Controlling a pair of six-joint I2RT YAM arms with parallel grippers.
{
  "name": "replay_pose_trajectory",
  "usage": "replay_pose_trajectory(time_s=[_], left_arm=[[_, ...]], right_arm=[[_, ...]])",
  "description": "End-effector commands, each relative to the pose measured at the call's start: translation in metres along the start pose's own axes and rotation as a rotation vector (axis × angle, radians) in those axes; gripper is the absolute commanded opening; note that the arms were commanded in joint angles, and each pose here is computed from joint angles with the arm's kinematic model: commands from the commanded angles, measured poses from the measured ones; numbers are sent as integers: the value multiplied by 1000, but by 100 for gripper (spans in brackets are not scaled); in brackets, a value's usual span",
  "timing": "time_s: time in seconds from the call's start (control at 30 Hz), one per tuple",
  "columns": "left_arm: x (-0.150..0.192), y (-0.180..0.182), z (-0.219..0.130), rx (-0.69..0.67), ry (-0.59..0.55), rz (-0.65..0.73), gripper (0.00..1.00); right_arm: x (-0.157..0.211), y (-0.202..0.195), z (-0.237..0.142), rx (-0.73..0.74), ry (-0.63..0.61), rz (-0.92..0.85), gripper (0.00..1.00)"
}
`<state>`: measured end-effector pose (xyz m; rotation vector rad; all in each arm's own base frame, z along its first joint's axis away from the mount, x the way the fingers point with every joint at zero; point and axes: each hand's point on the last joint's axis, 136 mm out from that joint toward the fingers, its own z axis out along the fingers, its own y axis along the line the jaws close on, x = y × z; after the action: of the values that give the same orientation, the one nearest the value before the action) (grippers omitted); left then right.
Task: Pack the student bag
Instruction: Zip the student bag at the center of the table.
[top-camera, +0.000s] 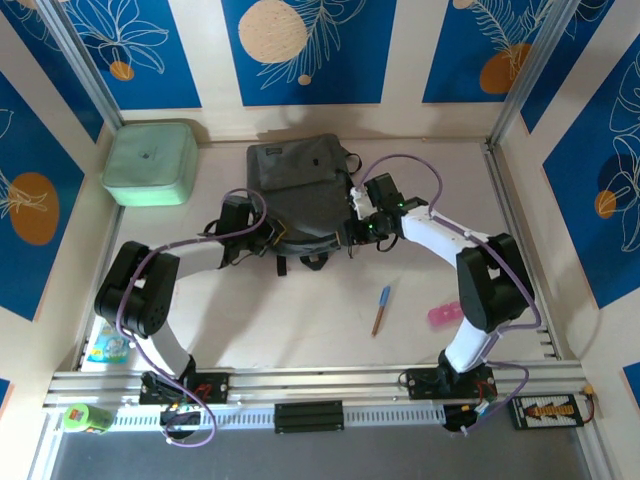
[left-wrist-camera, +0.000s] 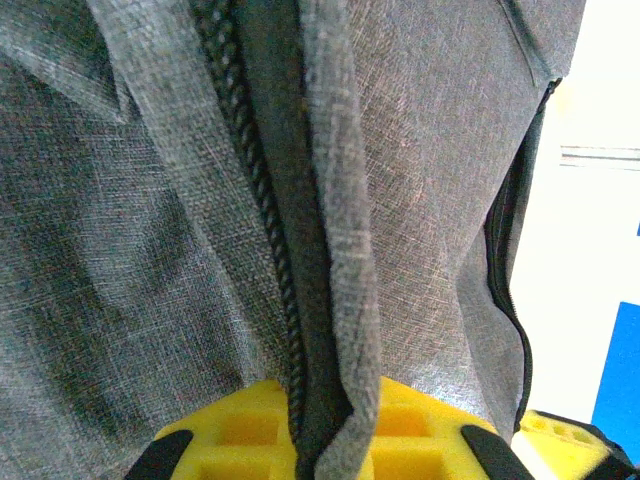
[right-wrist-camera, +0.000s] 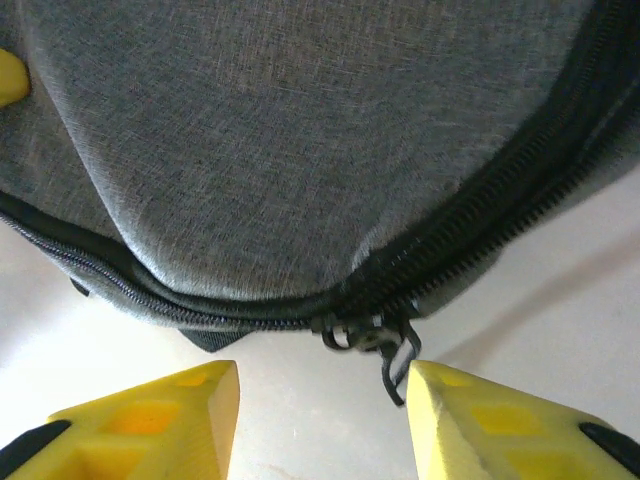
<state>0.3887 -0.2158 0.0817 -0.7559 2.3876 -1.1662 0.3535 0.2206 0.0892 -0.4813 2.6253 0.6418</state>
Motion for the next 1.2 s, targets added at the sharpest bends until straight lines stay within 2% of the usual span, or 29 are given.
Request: replay_pose_trajectory(time_s=[0.0,0.23,0.3,0.43,0.53,0.63,0.73,0.87,0.93,1.1,1.17], left_arm=[[-9,-13,-1,30,7,34,0],[-9,-14,0,35,20,33,0],[-10,-14,-1,32,20,35,0],[-15,-12,-2,24,15,41,0],[-22,-9,-5,10,4,48,0],[-24,-7,-8,-4,5,58,0],[-20,-6,-8,-5,27,61,0],[-20,-7,-7,-9,31,75,0],[-24,-10,-9,-19,25,94,7],[-37,4,-34,-125,-40,125,43],[-40,15,-51,-186,-74,127,53]], right_arm=[[-9,5,11,-58,-43,-119,48],[-22,0,24,-22,-56,-187,44],[-21,0,25,-7,-47,-195,36],[-15,-1,24,25,-47,-190,15],[-13,-12,15,88,-61,-158,7],[-13,-46,4,231,-58,-50,1],[-11,-69,-6,286,-41,53,0],[-10,-63,-12,247,-43,69,0],[-7,-41,-13,155,-36,49,0],[10,25,-9,-72,4,-17,0],[15,50,-5,-130,23,-41,0]])
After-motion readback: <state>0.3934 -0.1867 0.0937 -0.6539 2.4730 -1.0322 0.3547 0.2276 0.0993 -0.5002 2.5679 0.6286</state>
